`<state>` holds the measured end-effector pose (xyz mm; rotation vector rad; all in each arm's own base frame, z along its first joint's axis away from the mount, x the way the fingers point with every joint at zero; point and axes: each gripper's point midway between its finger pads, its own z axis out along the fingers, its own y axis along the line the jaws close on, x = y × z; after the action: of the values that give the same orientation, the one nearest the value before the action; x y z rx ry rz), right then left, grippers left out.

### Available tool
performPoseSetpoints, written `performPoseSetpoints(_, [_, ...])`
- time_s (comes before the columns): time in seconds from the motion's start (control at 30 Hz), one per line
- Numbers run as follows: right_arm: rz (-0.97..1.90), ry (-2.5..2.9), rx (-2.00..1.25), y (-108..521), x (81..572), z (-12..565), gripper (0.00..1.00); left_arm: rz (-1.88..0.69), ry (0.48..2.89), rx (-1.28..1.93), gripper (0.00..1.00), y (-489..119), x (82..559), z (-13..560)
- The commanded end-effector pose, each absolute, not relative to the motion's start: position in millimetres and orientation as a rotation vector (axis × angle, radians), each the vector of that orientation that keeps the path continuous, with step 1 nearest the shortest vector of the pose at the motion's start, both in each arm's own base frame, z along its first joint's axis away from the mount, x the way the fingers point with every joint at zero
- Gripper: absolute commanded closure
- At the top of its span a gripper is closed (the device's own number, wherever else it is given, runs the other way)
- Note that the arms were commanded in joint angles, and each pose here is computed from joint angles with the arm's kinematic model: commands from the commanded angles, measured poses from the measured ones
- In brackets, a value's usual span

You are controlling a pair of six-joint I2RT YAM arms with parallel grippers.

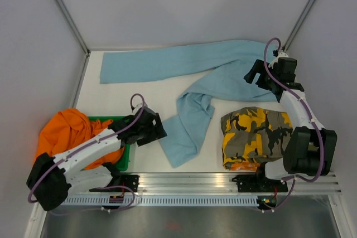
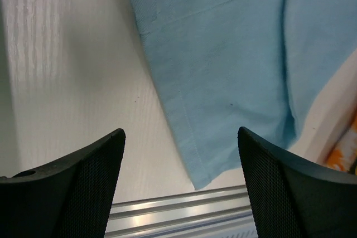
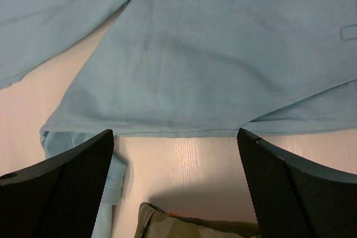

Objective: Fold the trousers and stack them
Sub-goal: Flatten the trousers out

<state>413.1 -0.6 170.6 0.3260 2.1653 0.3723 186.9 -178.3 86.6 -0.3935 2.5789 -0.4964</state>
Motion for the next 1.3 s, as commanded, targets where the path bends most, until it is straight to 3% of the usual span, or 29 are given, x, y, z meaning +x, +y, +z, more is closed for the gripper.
performPoseSetpoints(0.0, [0.421,2.114,0.316,7,417,183,0.02,-0.357,2.571,-0.565,0.14,-176,193,58])
performPoseSetpoints(0.43, [0.397,2.124,0.325,4,414,180,0.02,-0.344,2.486,-0.597,0.29,-182,217,16])
performPoseSetpoints(0.57, [0.382,2.123,0.333,2,413,181,0.02,-0.357,2.486,-0.593,0.41,-187,221,-2])
performPoseSetpoints(0.63, [0.371,2.123,0.333,1,412,183,0.02,-0.306,2.506,-0.590,0.42,-186,223,-6])
performPoseSetpoints(0.7, [0.357,2.121,0.326,-1,411,185,0.02,-0.236,2.549,-0.589,0.54,-182,219,-17])
performPoseSetpoints(0.73, [0.342,2.121,0.333,-3,409,184,0.02,-0.227,2.555,-0.585,0.63,-181,218,-19])
performPoseSetpoints(0.77, [0.335,2.121,0.336,-4,408,184,0.02,-0.225,2.554,-0.581,0.84,-181,220,-19])
performPoseSetpoints(0.83, [0.320,2.121,0.336,-6,406,183,0.02,-0.191,2.534,-0.569,0.97,-177,227,-9])
performPoseSetpoints(0.97, [0.331,2.127,0.339,-4,406,179,0.02,-0.056,2.424,-0.462,0.98,-154,255,37])
performPoseSetpoints(1.27, [0.386,2.142,0.358,1,417,163,0.02,-0.099,2.071,-0.448,0.98,-67,362,183])
